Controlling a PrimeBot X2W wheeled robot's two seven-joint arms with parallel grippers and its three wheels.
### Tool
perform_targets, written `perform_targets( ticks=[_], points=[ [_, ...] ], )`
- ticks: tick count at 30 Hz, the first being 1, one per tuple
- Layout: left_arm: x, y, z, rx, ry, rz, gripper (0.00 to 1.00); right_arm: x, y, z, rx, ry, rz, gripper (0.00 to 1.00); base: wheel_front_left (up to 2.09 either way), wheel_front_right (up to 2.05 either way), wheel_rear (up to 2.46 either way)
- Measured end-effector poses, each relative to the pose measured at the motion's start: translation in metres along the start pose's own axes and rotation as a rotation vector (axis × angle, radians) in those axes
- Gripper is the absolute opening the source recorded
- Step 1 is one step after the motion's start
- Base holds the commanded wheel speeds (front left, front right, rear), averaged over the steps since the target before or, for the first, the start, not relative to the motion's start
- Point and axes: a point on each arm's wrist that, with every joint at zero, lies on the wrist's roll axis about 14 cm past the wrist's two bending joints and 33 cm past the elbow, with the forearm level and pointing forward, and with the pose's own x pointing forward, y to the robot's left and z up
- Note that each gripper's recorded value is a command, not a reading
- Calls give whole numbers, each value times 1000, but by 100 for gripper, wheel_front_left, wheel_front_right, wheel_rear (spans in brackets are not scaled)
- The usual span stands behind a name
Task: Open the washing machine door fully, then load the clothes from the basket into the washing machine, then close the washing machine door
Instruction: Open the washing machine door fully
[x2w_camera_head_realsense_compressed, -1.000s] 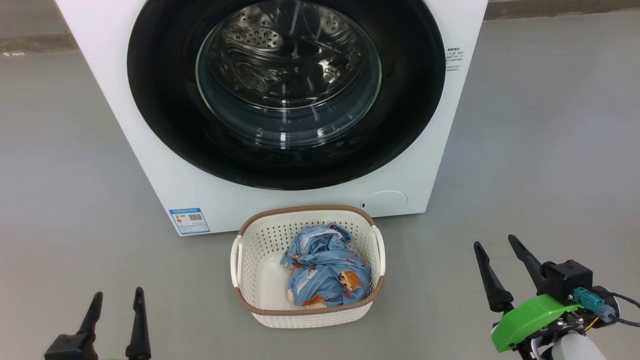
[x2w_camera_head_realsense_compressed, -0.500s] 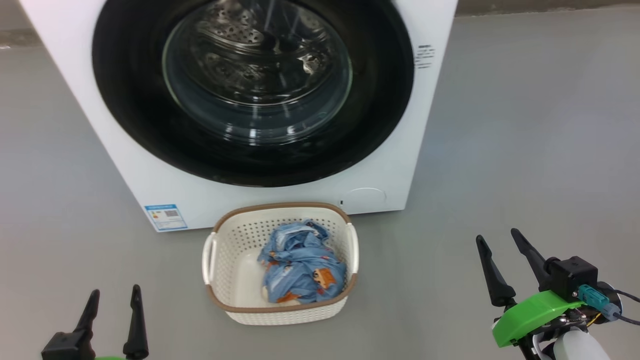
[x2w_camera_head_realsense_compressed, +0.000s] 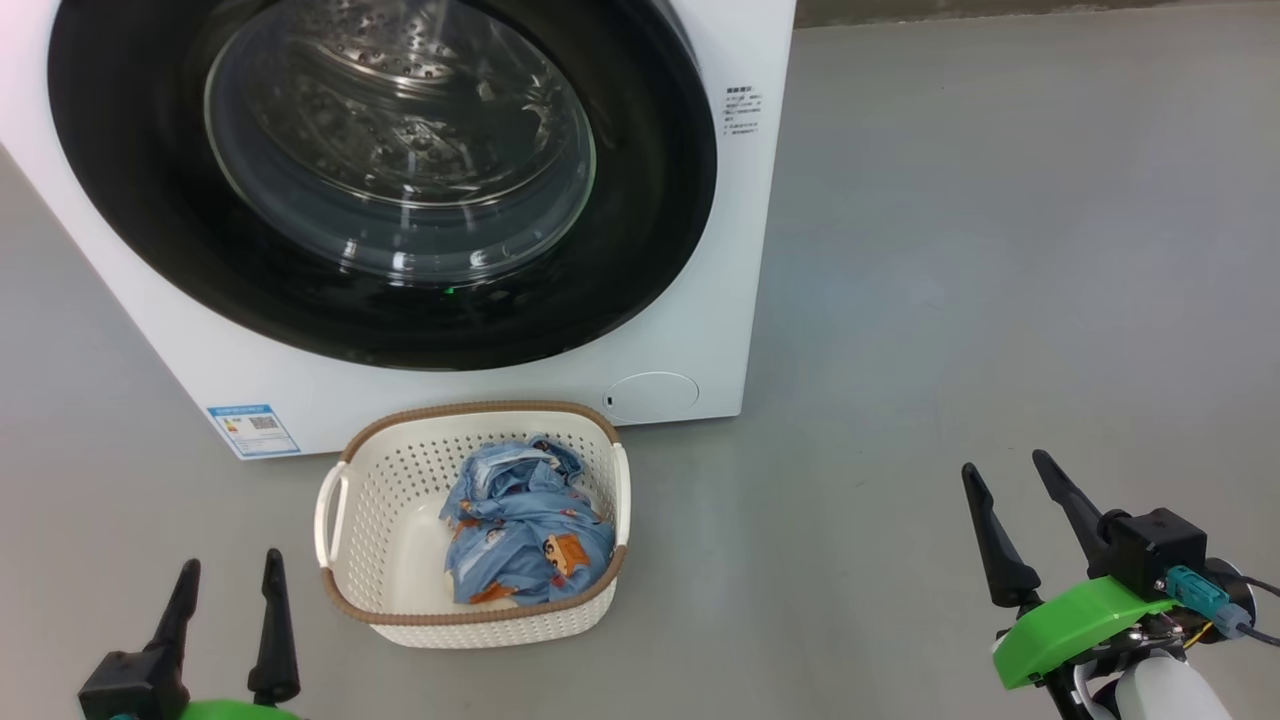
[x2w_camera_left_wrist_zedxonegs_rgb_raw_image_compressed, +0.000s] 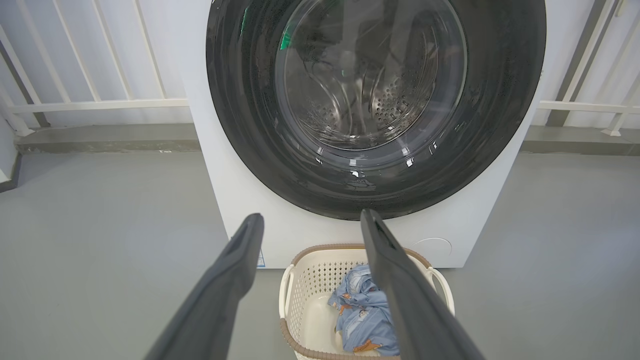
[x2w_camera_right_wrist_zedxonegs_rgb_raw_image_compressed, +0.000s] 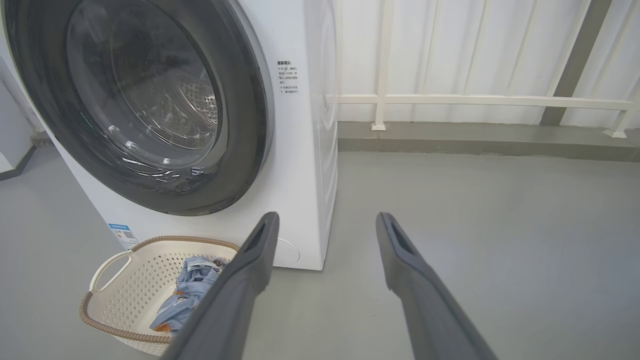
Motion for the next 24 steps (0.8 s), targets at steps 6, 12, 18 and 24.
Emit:
perform_targets(
  ticks=[6,12,18,24],
  points=[
    [0,-2,4,-2,-12,-6,100,0,0,1,-4,-3,1,100,7,7,-15],
    [1,-6,10,0,-30,-24,100,0,0,2,-3,-4,2,100,0,0,0],
    [0,-8,10,0,-31,-28,100,0,2,2,3,-7,2,100,0,0,0],
    [0,-8,11,1,-34,-30,100,7,1,9,64,-35,-20,100,0,0,0]
  ],
)
